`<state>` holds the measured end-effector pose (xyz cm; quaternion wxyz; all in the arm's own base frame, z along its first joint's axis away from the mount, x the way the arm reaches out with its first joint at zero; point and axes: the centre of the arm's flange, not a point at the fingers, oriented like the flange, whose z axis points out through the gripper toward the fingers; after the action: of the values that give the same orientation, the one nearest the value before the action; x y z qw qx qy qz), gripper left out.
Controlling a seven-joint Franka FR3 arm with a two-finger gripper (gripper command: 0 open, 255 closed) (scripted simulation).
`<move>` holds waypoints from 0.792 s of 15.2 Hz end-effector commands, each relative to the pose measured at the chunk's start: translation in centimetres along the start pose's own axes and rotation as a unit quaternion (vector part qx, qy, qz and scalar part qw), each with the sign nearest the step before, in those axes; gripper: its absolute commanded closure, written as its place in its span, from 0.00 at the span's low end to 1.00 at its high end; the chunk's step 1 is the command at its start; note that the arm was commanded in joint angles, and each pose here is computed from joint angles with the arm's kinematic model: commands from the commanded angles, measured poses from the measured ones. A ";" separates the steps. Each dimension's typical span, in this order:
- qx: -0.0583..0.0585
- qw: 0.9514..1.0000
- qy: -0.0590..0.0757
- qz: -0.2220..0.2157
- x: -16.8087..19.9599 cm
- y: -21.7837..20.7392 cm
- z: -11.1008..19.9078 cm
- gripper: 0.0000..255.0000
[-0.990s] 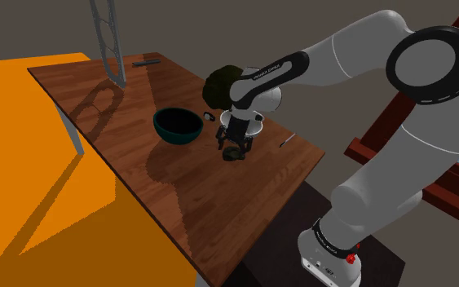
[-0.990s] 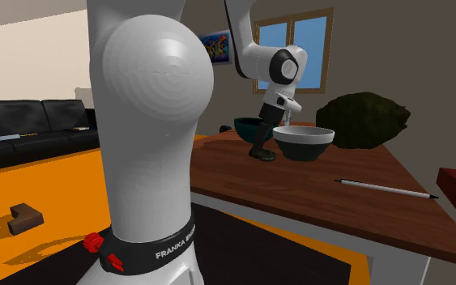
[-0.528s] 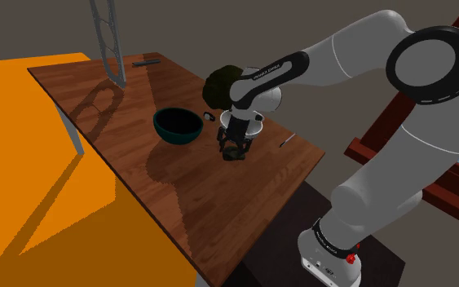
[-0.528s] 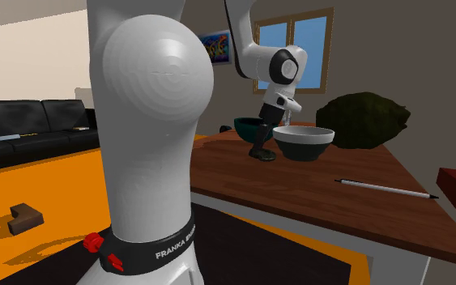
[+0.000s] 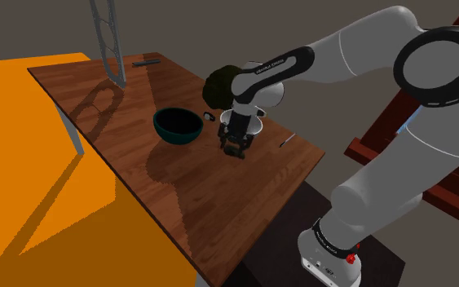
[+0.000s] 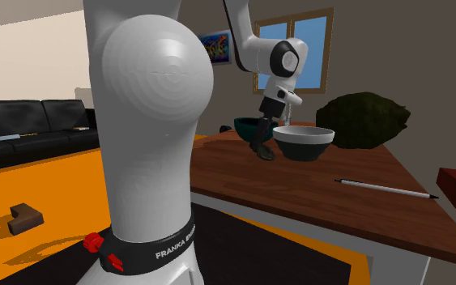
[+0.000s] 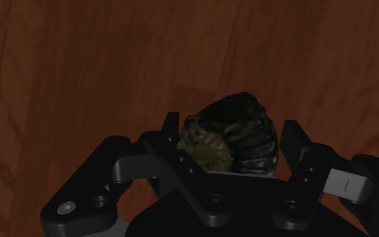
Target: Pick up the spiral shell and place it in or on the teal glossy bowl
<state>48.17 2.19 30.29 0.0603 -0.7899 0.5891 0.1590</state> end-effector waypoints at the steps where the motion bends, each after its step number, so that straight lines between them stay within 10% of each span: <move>1: 0.000 1.000 0.000 0.000 -0.4 0.1 -1.1 1.00; 12: 0.000 1.000 0.000 0.000 -2.3 0.6 -6.5 1.00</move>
<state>48.20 2.27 36.74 0.0603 -0.7899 0.5892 0.1590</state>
